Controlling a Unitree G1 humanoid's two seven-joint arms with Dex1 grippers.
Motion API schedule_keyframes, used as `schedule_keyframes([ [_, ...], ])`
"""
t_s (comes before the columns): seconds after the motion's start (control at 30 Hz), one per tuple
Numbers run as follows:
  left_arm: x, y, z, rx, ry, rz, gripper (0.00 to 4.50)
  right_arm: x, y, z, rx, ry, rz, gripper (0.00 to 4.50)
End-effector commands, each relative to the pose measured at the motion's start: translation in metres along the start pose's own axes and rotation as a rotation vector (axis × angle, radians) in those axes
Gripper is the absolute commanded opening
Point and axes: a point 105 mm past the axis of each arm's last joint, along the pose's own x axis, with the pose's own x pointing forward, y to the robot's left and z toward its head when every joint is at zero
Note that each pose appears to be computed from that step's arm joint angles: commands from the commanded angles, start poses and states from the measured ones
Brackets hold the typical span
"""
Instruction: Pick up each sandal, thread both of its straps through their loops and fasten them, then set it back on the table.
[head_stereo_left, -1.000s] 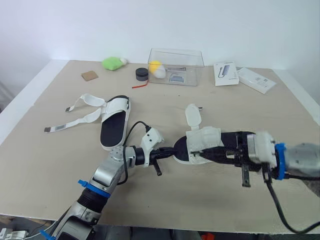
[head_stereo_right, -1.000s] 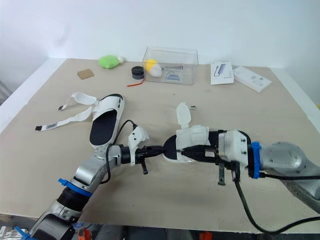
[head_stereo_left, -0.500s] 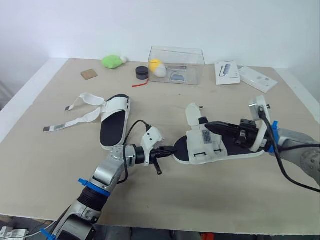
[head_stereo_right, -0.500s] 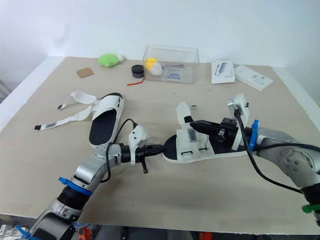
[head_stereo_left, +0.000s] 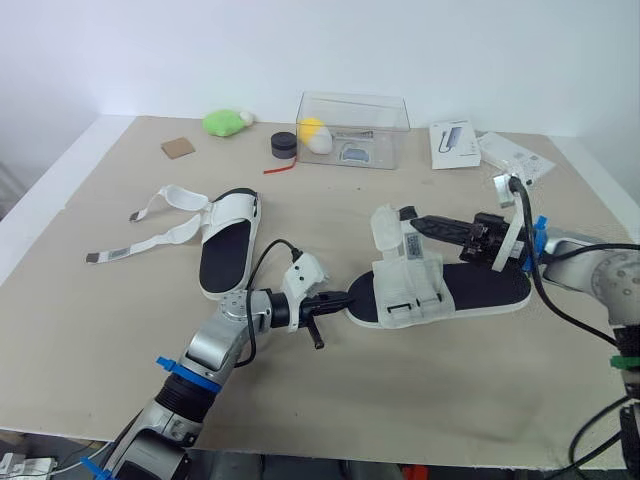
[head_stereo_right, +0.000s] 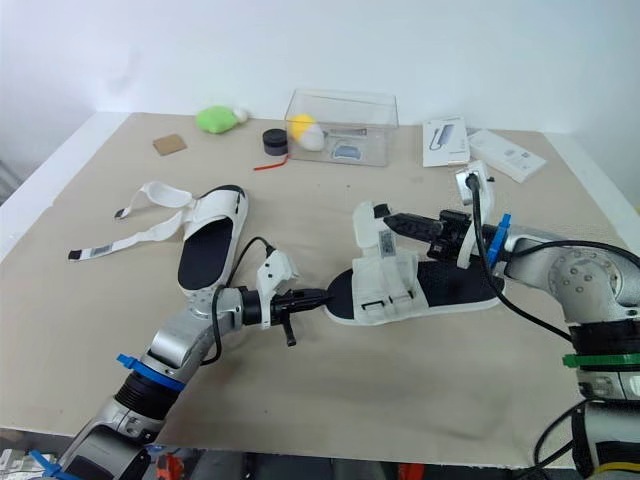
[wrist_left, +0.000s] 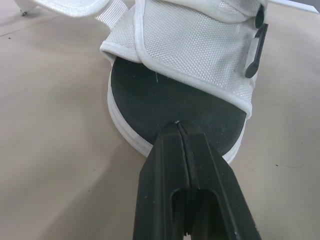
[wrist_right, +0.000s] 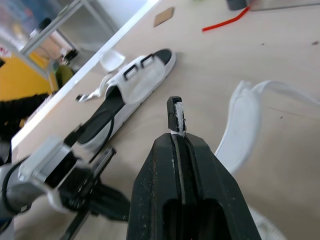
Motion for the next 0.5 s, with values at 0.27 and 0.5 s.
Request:
schedule_keyframes([
  [0.27, -0.002, 0.000, -0.009, -0.011, 0.036, 0.016, 0.00, -0.003, -0.014, 0.021, -0.036, -0.041, -0.088, 0.14],
  [0.5, -0.001, 0.000, -0.009, -0.013, 0.035, 0.015, 0.00, -0.004, -0.026, 0.017, -0.041, -0.016, -0.122, 0.14],
])
